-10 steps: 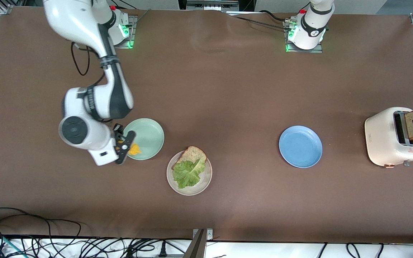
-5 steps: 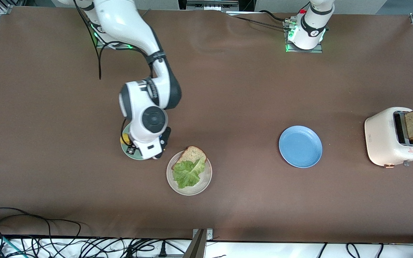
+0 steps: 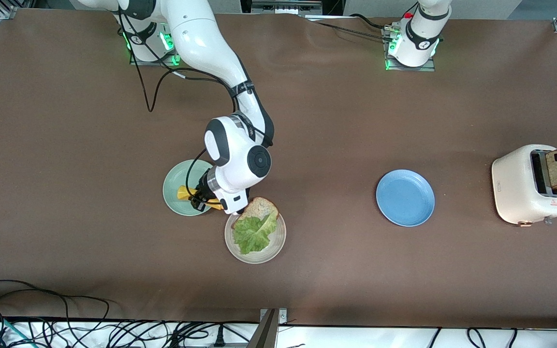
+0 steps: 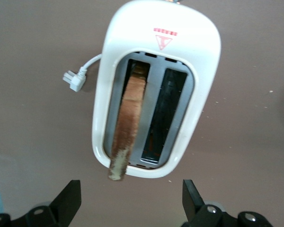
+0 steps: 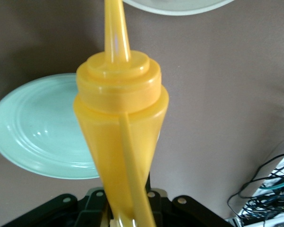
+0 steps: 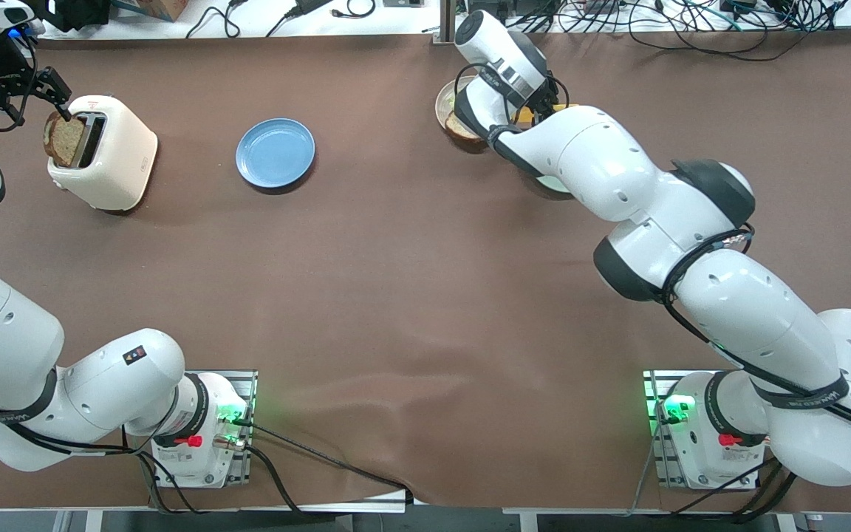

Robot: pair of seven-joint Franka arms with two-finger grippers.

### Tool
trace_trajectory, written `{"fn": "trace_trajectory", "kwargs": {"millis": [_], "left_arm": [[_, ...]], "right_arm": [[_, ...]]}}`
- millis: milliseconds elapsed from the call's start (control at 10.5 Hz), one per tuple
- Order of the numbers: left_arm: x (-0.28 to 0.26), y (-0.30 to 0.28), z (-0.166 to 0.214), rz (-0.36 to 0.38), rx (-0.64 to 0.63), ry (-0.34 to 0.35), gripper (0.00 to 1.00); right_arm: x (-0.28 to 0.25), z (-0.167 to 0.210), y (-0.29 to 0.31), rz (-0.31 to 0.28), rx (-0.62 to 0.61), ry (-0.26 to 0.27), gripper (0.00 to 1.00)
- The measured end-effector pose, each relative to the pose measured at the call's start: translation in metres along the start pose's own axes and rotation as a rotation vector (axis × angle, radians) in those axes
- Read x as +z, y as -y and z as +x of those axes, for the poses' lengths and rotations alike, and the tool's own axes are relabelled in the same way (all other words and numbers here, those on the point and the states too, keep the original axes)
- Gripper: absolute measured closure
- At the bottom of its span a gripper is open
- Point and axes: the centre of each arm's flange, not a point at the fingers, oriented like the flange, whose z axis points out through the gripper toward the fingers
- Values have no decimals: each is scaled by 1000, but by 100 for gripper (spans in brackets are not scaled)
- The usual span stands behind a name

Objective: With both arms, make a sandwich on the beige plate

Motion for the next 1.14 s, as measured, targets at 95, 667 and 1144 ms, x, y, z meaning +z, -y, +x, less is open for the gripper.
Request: {"fn": "trace_trajectory", "kwargs": {"millis": [95,667,1144], "left_arm": [[1,0,4,8,3,-19,5],[16,-8,22,7,35,-55,15],[27,-2,25,-1,37,-37,22]], "right_arm": [[-1,3,2,-12,-3,7,78],[-4,4,2,-24,-3,10,78],[3,-25,-30,47,40,-93,78]]}}
